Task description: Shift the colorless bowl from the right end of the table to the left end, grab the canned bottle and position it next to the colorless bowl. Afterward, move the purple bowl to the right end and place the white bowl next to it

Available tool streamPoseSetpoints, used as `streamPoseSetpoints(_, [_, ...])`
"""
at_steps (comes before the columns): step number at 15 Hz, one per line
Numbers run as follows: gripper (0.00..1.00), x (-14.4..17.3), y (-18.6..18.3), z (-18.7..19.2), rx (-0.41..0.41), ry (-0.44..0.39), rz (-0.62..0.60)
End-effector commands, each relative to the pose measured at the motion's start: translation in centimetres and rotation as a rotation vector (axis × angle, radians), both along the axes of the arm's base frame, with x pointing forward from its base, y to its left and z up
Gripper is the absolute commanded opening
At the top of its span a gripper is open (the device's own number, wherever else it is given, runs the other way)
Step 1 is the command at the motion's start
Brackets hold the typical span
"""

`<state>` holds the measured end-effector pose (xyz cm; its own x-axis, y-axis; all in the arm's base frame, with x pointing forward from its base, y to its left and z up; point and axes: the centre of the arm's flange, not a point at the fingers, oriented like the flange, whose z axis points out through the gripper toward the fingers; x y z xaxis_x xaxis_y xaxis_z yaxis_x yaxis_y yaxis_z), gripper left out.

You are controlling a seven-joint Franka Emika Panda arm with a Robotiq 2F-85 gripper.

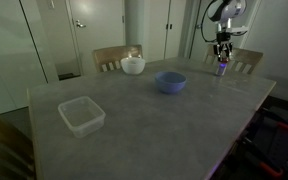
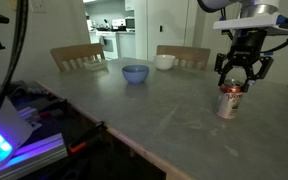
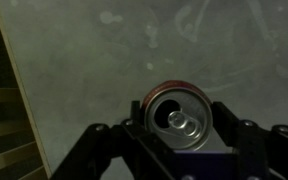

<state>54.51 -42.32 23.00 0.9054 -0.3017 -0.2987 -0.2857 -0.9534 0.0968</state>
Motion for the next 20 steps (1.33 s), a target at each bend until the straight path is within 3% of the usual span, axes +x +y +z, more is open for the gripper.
streamPoseSetpoints(1, [0.46, 0.7, 0.3, 0.6, 0.009, 0.0, -0.005])
streamPoseSetpoints(11, [0.46, 4.2, 4.2, 2.9, -0.021, -0.07, 0.012])
streamPoseSetpoints(20, [0.46, 9.7, 14.0, 6.2, -0.066, -0.127, 0.055])
